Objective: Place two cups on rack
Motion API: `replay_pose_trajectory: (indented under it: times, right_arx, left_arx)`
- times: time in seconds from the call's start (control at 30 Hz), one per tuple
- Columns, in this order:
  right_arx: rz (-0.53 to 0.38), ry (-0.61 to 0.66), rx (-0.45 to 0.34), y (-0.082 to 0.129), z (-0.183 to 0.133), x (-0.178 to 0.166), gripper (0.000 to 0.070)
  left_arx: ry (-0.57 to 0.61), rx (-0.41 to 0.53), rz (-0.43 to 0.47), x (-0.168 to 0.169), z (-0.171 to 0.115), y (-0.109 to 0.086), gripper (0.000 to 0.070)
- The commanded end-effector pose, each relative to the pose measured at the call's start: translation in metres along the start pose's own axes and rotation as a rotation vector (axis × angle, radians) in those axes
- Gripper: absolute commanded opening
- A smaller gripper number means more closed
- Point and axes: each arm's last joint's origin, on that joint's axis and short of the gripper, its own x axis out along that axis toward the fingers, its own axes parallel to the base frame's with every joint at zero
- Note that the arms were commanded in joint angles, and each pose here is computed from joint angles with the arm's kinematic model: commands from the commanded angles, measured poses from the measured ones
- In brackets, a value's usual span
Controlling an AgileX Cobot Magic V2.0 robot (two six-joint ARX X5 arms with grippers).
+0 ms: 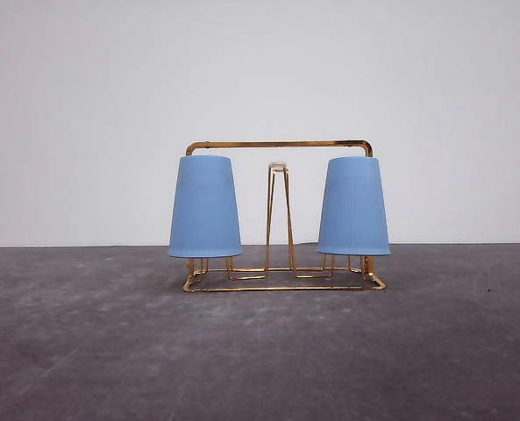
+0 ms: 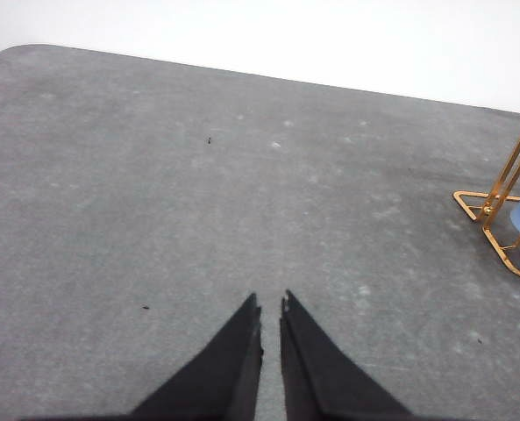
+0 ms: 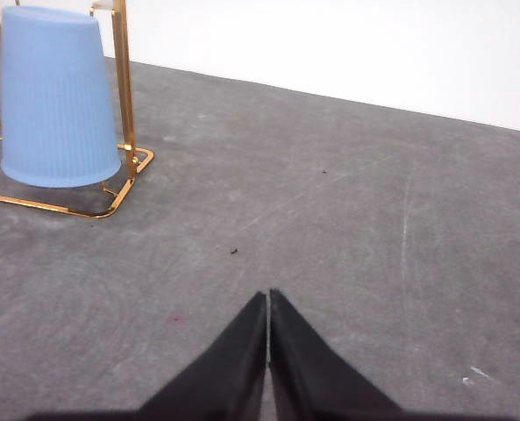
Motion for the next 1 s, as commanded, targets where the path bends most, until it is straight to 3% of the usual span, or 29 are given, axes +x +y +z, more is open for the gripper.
replay_pose_trajectory:
  times: [0.0,0.97]
  right_arx:
    - [0.002,-0.008,0.011,0.0002,-0.0003,0.0004,0.0]
    - [0.002,-0.008,0.011,0.0002,-0.0003,0.0004,0.0]
  left_arx:
    - [0.012,0.0,0.003,0.0014,-0.0043,0.0006,0.0022]
    - [0.012,0.0,0.003,0.0014,-0.0043,0.0006,0.0022]
